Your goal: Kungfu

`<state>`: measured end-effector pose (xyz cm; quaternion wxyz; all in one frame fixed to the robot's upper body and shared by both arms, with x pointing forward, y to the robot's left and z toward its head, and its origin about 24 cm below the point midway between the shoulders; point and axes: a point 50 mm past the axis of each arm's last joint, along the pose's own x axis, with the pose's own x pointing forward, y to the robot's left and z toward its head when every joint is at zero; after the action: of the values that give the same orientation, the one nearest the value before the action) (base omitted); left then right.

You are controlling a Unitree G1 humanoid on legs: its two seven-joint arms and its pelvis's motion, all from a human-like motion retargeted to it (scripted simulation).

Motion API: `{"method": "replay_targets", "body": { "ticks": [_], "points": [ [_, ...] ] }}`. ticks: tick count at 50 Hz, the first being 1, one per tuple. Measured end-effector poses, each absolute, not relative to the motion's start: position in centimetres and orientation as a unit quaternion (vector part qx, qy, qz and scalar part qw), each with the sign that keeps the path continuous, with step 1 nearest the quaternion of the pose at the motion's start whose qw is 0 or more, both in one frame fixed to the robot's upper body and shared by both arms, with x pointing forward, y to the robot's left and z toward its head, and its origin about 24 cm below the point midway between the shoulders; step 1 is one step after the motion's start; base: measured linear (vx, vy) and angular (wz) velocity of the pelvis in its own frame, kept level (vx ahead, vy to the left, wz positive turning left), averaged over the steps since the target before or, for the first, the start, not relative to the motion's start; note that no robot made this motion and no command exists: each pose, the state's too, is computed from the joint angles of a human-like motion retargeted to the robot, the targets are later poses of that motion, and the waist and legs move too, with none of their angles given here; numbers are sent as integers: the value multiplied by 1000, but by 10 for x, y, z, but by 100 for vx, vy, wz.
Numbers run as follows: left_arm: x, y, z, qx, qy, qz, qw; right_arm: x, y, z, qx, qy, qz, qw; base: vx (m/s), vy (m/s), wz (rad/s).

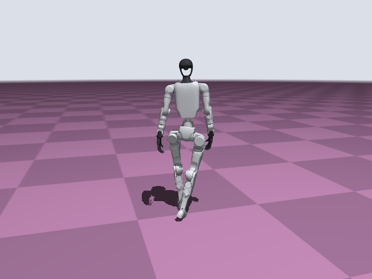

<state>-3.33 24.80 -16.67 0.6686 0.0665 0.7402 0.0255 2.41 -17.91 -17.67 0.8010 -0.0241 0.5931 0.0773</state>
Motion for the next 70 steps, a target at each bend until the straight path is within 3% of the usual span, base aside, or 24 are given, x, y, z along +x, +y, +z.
{"method": "replay_targets", "body": {
  "ticks": [8, 15, 21, 27, 35, 40, 48, 52, 60, 70],
  "points": [
    [72, 247, -163, 43, 617, -3, 786, 4, -186, -177, -20, 604, -41, 796, 25, -55, 37],
    [118, 225, -156, 75, 571, -124, 808, -26, -194, -175, 24, 633, -119, 765, 33, 25, 95],
    [124, 220, -154, 114, 547, -167, 813, -26, -203, -174, 31, 623, -159, 765, 5, -11, 91],
    [84, 227, -163, 126, 603, -171, 769, -17, -207, -174, 39, 608, -183, 772, -4, -33, 51],
    [-1, 253, -165, 84, 738, -97, 662, 8, -208, -174, 24, 587, -146, 796, -21, -40, 74],
    [-49, 269, -157, 67, 780, -40, 620, -14, -201, -175, 40, 620, -107, 776, -10, -53, 107],
    [-30, 207, -175, -50, 683, 182, 706, 14, -250, -167, -44, 635, -31, 771, -30, -12, 54],
    [-12, 194, -178, -79, 654, 223, 718, 27, -278, -157, -73, 623, -37, 777, -17, 7, 85],
    [29, 204, -176, -38, 626, 57, 777, 38, -291, -153, -65, 604, -126, 784, 3, 24, 10],
    [114, 226, -157, 79, 580, -104, 804, 62, -250, -160, 65, 517, -142, 842, 3, 37, 28]
  ]
}}
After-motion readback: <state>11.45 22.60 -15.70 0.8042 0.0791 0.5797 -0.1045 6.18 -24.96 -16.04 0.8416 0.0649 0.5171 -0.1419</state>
